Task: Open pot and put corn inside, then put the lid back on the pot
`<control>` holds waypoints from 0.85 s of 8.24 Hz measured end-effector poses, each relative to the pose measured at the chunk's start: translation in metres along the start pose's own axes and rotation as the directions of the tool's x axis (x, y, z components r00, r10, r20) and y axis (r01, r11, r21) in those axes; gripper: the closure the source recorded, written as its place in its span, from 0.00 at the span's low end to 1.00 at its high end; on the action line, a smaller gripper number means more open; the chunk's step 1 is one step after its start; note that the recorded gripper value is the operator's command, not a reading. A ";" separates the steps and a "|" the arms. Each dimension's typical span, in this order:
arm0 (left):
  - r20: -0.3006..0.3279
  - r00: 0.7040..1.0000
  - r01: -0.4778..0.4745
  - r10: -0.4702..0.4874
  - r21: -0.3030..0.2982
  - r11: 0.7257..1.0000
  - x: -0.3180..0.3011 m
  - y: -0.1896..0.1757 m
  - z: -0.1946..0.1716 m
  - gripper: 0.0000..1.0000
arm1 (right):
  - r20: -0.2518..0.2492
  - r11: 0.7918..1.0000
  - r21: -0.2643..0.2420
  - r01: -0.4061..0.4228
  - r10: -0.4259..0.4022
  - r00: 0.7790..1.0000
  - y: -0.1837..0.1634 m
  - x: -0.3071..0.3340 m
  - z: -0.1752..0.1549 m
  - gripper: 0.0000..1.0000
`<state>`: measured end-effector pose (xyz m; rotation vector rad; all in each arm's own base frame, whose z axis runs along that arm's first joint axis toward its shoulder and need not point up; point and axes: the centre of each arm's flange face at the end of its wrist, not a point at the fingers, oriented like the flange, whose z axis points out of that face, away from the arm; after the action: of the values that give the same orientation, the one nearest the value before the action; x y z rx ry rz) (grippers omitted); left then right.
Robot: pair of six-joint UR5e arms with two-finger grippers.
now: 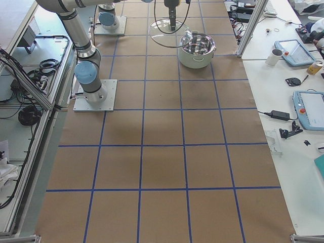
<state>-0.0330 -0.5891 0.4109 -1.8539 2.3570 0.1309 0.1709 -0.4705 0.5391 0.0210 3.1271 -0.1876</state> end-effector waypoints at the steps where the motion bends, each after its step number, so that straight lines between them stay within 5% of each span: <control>1: -0.034 0.999 -0.005 0.005 0.000 1.000 0.008 0.020 -0.020 1.00 | 0.000 1.000 0.001 0.002 -0.002 1.000 0.000 0.000 0.000 0.85; 4: -0.147 0.985 0.079 -0.088 -0.071 0.994 0.058 0.098 -0.067 1.00 | 0.000 1.000 0.003 0.001 -0.001 1.000 0.000 0.000 0.000 0.85; 7: -0.213 0.972 0.077 -0.095 -0.088 0.993 0.118 0.176 -0.060 1.00 | 0.000 1.000 0.005 0.002 -0.002 1.000 -0.001 0.000 -0.001 0.85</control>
<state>-0.2348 -0.6697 0.4473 -2.1029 2.4368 0.0130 0.1707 -0.4710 0.5396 0.0173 3.1265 -0.1957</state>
